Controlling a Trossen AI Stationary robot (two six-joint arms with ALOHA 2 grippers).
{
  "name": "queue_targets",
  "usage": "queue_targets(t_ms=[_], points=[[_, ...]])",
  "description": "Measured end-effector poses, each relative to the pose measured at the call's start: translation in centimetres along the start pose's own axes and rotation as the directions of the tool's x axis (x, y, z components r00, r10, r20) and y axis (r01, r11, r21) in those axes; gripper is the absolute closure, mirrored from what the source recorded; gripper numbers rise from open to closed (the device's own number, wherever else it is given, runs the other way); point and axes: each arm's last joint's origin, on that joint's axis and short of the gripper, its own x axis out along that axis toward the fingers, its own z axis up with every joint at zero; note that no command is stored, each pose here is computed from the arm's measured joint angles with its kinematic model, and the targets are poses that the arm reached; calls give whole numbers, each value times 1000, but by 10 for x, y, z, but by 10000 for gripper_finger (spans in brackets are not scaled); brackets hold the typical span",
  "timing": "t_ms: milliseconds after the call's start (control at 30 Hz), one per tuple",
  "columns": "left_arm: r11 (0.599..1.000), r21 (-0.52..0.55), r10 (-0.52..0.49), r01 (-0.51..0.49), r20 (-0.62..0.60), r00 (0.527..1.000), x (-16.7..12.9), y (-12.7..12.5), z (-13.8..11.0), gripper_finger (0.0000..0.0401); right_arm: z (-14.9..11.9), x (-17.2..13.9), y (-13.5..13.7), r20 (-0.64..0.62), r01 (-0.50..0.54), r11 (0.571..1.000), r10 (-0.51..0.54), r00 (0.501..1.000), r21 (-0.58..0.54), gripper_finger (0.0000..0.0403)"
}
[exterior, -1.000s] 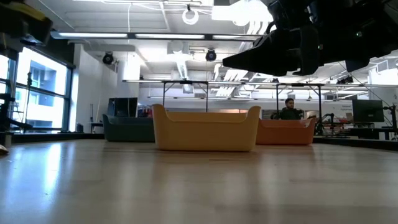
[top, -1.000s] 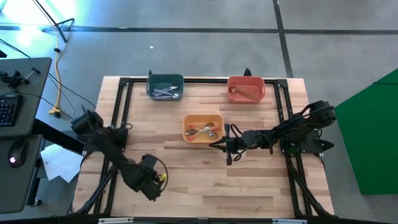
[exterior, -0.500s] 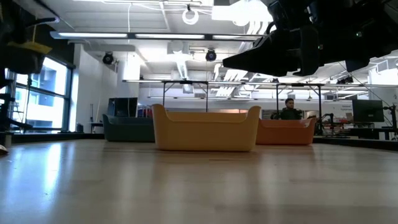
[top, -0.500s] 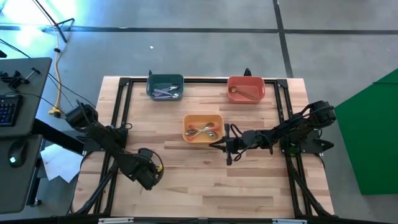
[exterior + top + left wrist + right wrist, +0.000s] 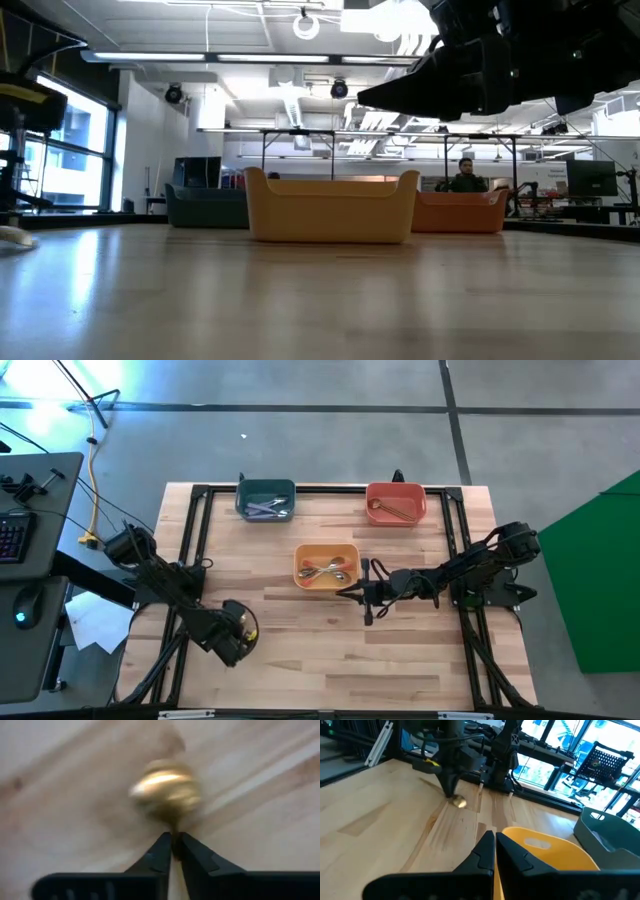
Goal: Sort silverware by color (type)
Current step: Put the gold spoon into the orange bin
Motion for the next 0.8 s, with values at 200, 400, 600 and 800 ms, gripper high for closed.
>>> queue_targets(t_ms=[200, 400, 600, 800], points=[[992, 121, -66, 42, 196, 978, -7, 3, 9, 395, 1, 0, 0, 7, 0, 1000, 0, 1000, 29, 403], [973, 203, -199, 113, 480, 854, -29, 2, 32, 398, 2, 0, 0, 19, 3, 997, -4, 1000, 81, 403], [953, 288, -270, 93, 670, 691, -48, -4, 58, 399, 10, 4, -2, 78, 22, 985, -36, 996, 173, 403], [925, 374, -338, 70, 724, 601, -64, -22, 91, 400, 11, 26, 2, 70, 41, 975, -58, 996, 218, 402]])
